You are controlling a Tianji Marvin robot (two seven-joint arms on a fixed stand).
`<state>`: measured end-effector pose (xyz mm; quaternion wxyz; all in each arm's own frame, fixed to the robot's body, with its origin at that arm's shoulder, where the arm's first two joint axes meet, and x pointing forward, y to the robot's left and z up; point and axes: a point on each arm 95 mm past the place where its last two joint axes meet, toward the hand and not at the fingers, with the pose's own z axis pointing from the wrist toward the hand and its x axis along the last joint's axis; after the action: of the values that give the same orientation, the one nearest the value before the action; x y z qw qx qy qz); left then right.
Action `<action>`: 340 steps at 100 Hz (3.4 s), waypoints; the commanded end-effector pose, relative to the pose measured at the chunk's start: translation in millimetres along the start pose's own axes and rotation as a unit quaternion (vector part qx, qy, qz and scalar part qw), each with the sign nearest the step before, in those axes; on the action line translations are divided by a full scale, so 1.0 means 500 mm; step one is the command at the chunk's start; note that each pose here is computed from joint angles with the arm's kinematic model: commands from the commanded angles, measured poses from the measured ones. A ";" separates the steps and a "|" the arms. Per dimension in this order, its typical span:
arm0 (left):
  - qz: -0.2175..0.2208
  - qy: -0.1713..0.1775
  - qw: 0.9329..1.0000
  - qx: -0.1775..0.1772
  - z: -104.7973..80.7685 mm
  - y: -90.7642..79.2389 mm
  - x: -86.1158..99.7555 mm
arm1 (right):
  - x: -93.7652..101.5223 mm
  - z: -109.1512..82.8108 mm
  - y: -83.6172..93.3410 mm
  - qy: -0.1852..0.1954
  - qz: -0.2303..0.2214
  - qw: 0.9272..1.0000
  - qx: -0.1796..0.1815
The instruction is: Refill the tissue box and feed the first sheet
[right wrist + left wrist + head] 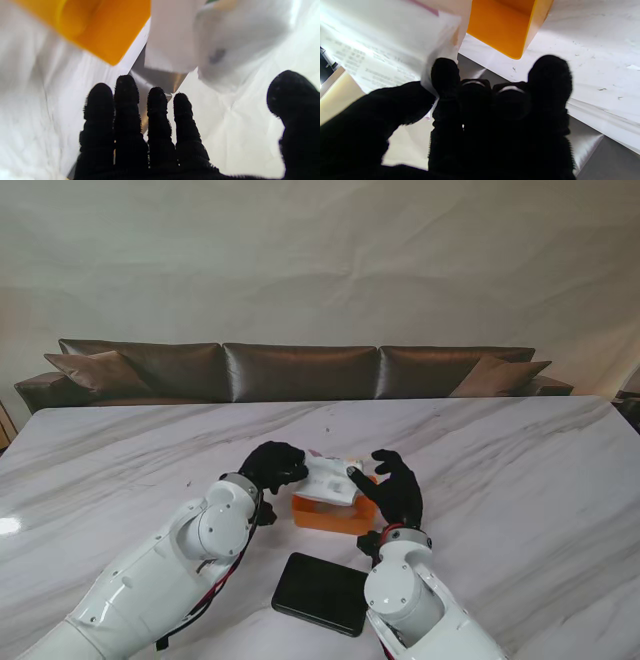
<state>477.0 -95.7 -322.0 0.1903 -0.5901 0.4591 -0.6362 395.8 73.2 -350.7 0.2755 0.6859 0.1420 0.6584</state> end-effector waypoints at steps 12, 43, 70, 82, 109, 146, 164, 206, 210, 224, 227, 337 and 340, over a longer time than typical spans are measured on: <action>0.012 -0.006 1.000 -0.015 0.022 -0.005 0.005 | -0.034 -0.025 0.031 -0.002 -0.034 0.999 -0.014; 0.041 -0.023 0.999 -0.028 0.054 0.007 -0.004 | -0.073 -0.070 0.056 -0.016 -0.045 0.998 -0.028; 0.056 -0.016 0.997 -0.053 0.069 0.023 -0.002 | -0.093 -0.085 0.048 -0.035 -0.040 0.998 -0.020; 0.064 -0.017 0.996 -0.059 0.072 0.024 -0.002 | -0.098 -0.087 0.045 -0.040 -0.037 0.998 -0.020; 0.075 -0.020 0.994 -0.071 0.075 0.029 -0.006 | -0.102 -0.092 0.038 -0.044 -0.030 0.998 -0.014; 0.090 -0.022 0.993 -0.074 0.068 0.028 -0.007 | -0.088 -0.101 0.048 -0.038 -0.042 0.998 -0.010; 0.100 -0.034 0.992 -0.067 0.050 0.021 -0.016 | -0.081 -0.094 0.068 -0.015 -0.065 0.997 0.023; 0.071 -0.056 0.995 -0.033 -0.057 0.029 -0.063 | -0.057 -0.020 0.121 0.133 -0.182 0.960 0.166; 0.068 -0.059 0.995 -0.030 -0.067 0.032 -0.068 | -0.054 -0.011 0.120 0.147 -0.192 0.954 0.178; 0.056 -0.069 0.996 -0.022 -0.098 0.046 -0.084 | -0.049 0.020 0.112 0.186 -0.228 0.936 0.194; 0.053 -0.071 0.996 -0.020 -0.103 0.048 -0.087 | -0.048 0.025 0.109 0.191 -0.232 0.933 0.196; 0.021 -0.096 0.995 -0.008 -0.168 0.076 -0.105 | -0.105 0.123 0.047 0.260 -0.315 0.884 0.228; 0.021 -0.096 0.995 -0.008 -0.168 0.075 -0.105 | -0.105 0.123 0.046 0.262 -0.316 0.882 0.229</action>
<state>401.9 -41.0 -374.7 0.2502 -0.6394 0.4546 -0.5674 447.1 14.0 -376.8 0.2590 0.4535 0.5561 0.6465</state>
